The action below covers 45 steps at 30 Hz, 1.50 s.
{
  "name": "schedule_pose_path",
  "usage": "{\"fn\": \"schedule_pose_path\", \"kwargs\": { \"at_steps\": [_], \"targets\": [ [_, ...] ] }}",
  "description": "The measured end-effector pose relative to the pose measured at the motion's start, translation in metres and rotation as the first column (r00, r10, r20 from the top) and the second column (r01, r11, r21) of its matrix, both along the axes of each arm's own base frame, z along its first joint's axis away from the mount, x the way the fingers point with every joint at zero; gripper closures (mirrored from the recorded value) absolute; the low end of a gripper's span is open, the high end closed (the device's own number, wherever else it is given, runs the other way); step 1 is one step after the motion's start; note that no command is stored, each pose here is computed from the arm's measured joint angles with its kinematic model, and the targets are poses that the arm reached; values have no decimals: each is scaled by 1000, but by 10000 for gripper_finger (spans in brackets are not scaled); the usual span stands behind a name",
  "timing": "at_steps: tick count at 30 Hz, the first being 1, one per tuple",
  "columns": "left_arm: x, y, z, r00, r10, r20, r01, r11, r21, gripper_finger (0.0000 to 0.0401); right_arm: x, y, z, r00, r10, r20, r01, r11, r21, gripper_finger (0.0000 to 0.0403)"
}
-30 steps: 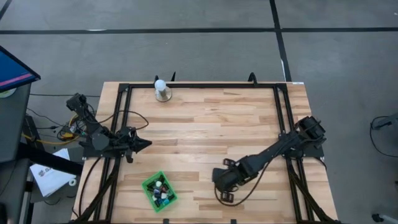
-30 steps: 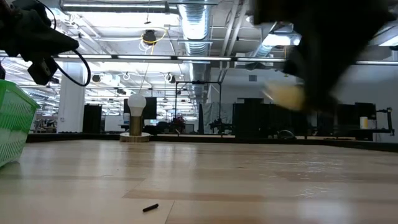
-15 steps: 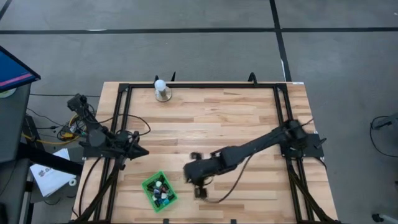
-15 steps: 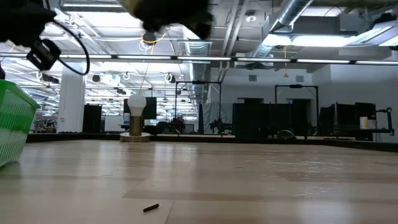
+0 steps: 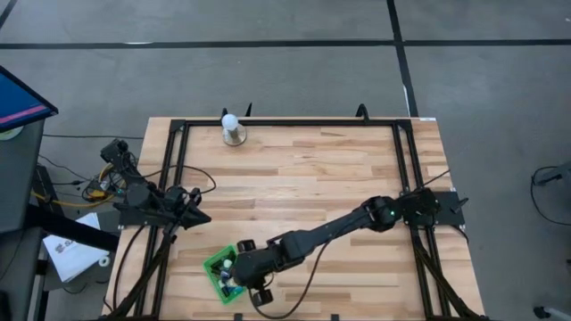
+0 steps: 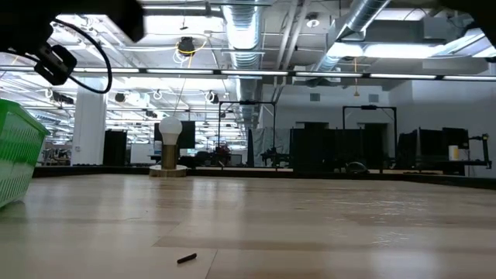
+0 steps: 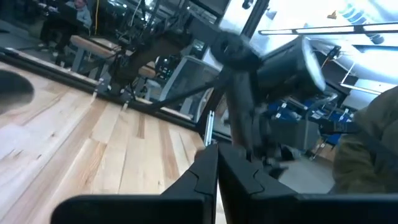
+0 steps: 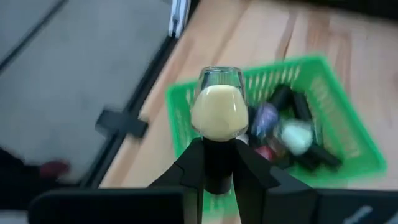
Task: Pick & Place Nail Polish
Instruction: Put the black yellow nail polish bottle into the green basket, then return to Home Position
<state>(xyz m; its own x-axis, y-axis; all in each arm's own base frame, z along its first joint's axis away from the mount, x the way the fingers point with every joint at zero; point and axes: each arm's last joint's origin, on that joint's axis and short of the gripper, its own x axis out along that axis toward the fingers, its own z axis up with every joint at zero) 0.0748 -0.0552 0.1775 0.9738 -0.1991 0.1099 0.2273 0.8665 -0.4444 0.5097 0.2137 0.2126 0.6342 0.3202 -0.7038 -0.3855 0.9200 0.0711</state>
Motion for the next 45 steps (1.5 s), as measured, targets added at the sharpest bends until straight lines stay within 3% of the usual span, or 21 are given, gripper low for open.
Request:
{"fn": "schedule_pose_path", "kwargs": {
  "at_steps": [6, 23, 33, 36, 40, 45],
  "targets": [
    [0, 0, 0, 1000, -3, 7, 3, 1000, 19, 397, 2, -1, -17, 1000, -20, -20, 20, 1000, -23, 359],
    [0, 0, 0, 1000, 2, 15, -3, 998, 58, 395, 7, -3, -23, 1000, -5, 13, 5, 999, -39, 332],
    [0, 0, 0, 1000, -1, 16, 0, 998, 61, 396, 7, -3, -22, 999, 37, 29, -35, 997, -71, 251],
    [-1, -1, 1, 998, -50, 31, 47, 995, 84, 396, 7, -3, -20, 999, 36, 29, -34, 997, -66, 228],
    [-1, -2, 4, 994, -83, 75, 72, 988, 136, 398, 1, -9, 14, 994, 73, 87, -68, 996, -60, 217],
    [0, -1, 5, 991, -100, 93, 85, 984, 156, 396, -34, -45, 123, 966, 101, 238, -87, 994, -67, 231]
  ]
}}
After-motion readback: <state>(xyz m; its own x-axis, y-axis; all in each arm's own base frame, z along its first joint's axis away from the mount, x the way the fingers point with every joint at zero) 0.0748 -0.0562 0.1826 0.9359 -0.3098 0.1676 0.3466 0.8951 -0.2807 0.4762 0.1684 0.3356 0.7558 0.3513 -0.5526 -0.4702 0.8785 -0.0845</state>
